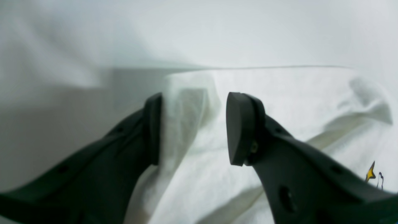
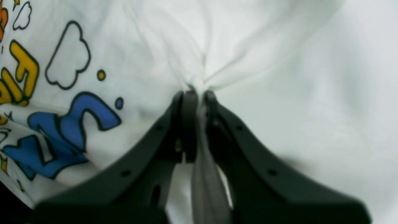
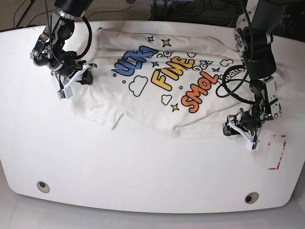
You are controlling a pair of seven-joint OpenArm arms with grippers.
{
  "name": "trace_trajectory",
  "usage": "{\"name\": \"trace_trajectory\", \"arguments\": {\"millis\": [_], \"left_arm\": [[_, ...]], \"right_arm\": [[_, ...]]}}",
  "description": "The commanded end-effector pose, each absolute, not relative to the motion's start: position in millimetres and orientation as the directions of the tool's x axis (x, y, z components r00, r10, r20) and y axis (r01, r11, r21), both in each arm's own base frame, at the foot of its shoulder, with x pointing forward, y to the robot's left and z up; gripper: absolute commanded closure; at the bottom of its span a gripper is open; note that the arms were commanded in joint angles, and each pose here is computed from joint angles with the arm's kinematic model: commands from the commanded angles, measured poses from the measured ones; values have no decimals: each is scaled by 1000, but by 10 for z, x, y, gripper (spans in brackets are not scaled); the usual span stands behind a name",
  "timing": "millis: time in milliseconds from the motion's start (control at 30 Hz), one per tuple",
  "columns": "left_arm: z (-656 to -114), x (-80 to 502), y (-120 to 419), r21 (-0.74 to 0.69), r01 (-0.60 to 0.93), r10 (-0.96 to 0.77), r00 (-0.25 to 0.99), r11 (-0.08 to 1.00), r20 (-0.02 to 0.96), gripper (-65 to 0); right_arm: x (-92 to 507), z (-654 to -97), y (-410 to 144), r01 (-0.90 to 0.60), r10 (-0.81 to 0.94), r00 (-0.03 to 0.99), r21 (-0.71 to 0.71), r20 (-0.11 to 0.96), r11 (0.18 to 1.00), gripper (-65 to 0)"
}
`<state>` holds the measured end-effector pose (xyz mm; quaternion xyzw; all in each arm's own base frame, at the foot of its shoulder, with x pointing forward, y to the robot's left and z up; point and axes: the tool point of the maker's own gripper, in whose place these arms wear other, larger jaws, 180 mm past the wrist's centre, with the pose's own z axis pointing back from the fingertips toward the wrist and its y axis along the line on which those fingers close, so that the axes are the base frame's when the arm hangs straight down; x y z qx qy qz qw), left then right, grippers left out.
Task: Layout the t-shirt on the table in an organized manner, then fold the t-shirt properly
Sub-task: 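Move the left gripper to the shirt's hem edge and pinch it, then lift the shirt with both grippers and flip it over, laying it down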
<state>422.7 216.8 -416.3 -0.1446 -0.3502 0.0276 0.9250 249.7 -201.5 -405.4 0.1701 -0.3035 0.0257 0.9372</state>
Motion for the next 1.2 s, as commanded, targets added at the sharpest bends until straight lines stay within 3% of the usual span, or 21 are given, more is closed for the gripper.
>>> {"name": "trace_trajectory", "arguments": {"millis": [0,233,733,1167], "left_arm": [[-4207,4169,2206,-258,52,120,785,965,607,-229],[-4236,4148,2208,-258,47,120,793,965,597,0],[-3971,4200,2279,-209,73,78,770,975,633,0],[-2850,4138,2509,31,104,-93,660,994,745,0]], "right_arm": [[2610,-3922,-2050,-167,-52,781,288,622,943,-2],[2612,-3918,-2050,-168,-51,780,287,623,943,-2],[2741,-3531,-2074,-212,15,705,190,709,959,0],[2923,-3098,-2215,-249,125,647,53,752,967,0]]}}
